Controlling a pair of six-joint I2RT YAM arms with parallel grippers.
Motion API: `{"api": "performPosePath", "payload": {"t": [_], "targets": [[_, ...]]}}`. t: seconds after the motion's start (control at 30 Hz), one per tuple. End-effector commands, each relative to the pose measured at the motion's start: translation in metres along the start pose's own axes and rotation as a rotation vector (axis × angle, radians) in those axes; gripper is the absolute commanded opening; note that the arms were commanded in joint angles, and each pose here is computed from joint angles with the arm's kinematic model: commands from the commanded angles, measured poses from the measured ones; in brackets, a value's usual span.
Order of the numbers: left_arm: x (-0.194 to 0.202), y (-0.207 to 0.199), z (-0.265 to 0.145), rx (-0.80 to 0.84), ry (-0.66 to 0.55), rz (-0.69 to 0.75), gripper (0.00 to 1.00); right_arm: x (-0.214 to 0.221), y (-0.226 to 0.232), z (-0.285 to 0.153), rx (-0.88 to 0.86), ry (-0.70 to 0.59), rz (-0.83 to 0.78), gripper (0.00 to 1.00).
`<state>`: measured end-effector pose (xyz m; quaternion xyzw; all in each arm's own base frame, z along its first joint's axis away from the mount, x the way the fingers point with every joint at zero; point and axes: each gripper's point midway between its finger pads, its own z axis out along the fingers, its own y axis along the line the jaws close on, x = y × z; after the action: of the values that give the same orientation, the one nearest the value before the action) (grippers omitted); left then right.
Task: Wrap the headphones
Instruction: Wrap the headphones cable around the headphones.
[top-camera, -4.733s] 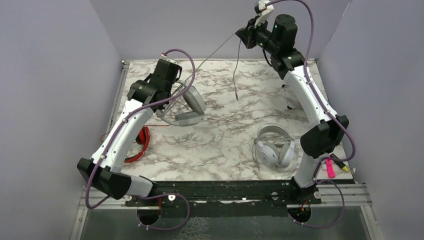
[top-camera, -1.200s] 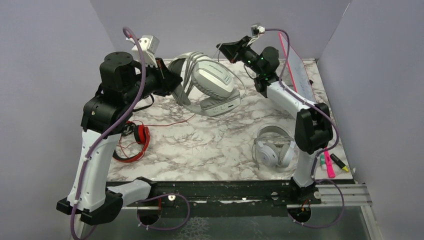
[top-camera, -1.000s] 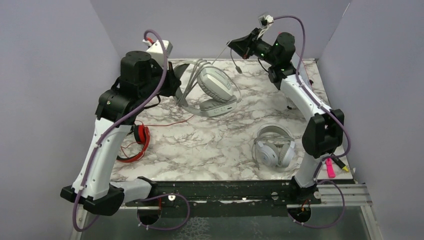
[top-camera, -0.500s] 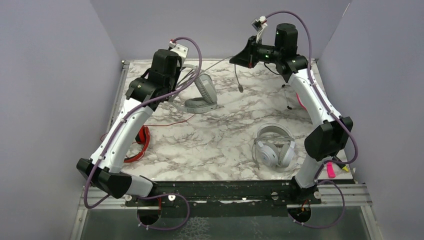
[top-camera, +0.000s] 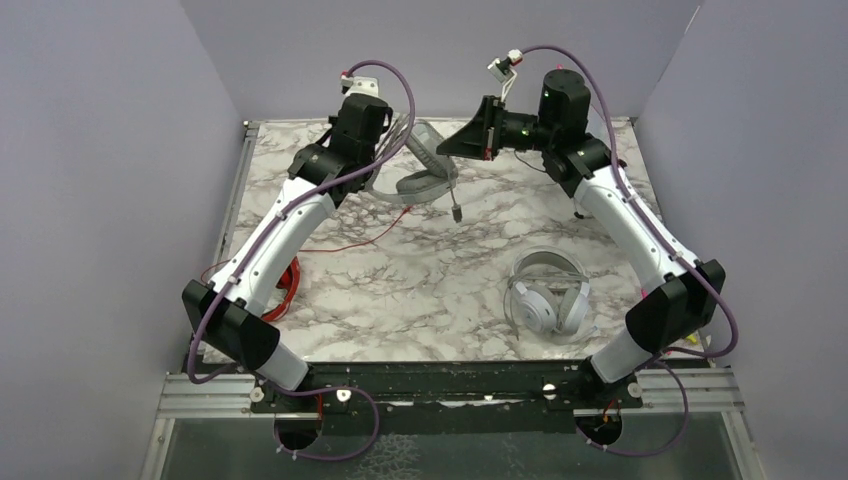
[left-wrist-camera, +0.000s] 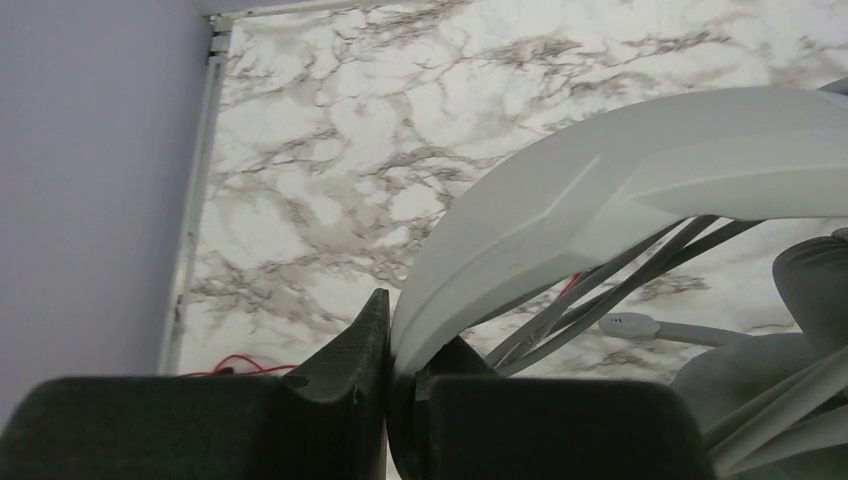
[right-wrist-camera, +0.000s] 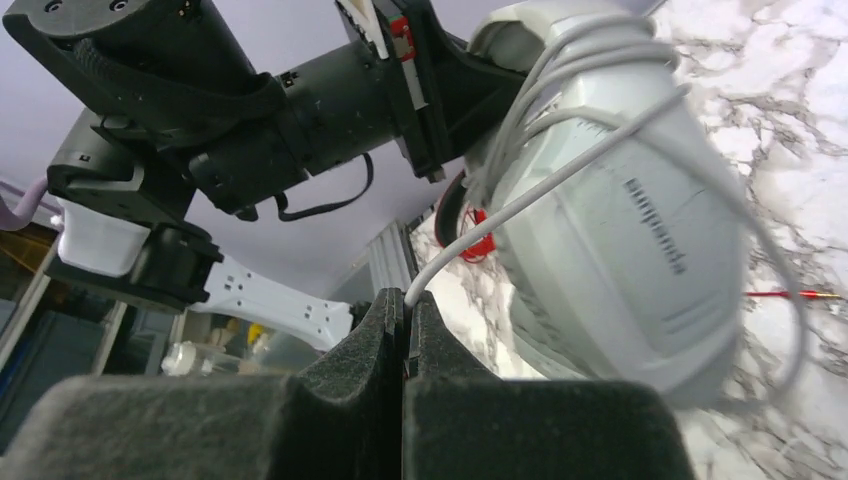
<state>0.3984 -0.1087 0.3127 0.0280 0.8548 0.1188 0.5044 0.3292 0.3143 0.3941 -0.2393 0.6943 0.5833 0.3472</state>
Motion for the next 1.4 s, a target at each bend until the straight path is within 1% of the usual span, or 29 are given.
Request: {"api": "performPosePath", "payload": {"t": [0.0,0.1,0.17,0.33,0.47,0.6,0.87,0.97,1.17,1.37], "targets": [[-0.04,-0.02,-0.003,0.05,-0.086,-0.361,0.0,-0.017,0.057,0.005,-0.086,-0.123,-0.019,0.0],[-0.055,-0.04,-0.01,0.125,-0.115,-0.454,0.0,-0.011,0.055,0.025,-0.035,-0.171,-0.025,0.0],[-0.063,-0.046,-0.014,0.146,-0.14,-0.505,0.0,-0.01,0.049,0.036,0.025,-0.199,-0.037,0.0],[-0.074,-0.054,-0.021,0.167,-0.165,-0.564,0.0,-0.003,0.036,0.053,0.15,-0.274,-0.075,0.03],[-0.082,-0.059,-0.03,0.224,-0.174,-0.618,0.0,0.01,0.015,0.053,0.27,-0.314,-0.112,0.03],[-0.091,-0.064,-0.042,0.291,-0.18,-0.676,0.0,0.022,0.005,0.049,0.307,-0.348,-0.125,0.06],[-0.098,-0.075,-0.061,0.415,-0.177,-0.859,0.0,0.034,0.001,0.052,0.339,-0.309,-0.164,0.1],[-0.098,-0.072,-0.061,0.405,-0.188,-0.901,0.0,0.04,-0.002,0.049,0.347,-0.302,-0.164,0.13],[-0.1,-0.065,-0.062,0.388,-0.211,-0.963,0.0,0.048,-0.007,0.047,0.363,-0.277,-0.167,0.14],[-0.104,-0.06,-0.066,0.385,-0.227,-0.984,0.0,0.051,-0.009,0.044,0.378,-0.269,-0.176,0.14]]}}
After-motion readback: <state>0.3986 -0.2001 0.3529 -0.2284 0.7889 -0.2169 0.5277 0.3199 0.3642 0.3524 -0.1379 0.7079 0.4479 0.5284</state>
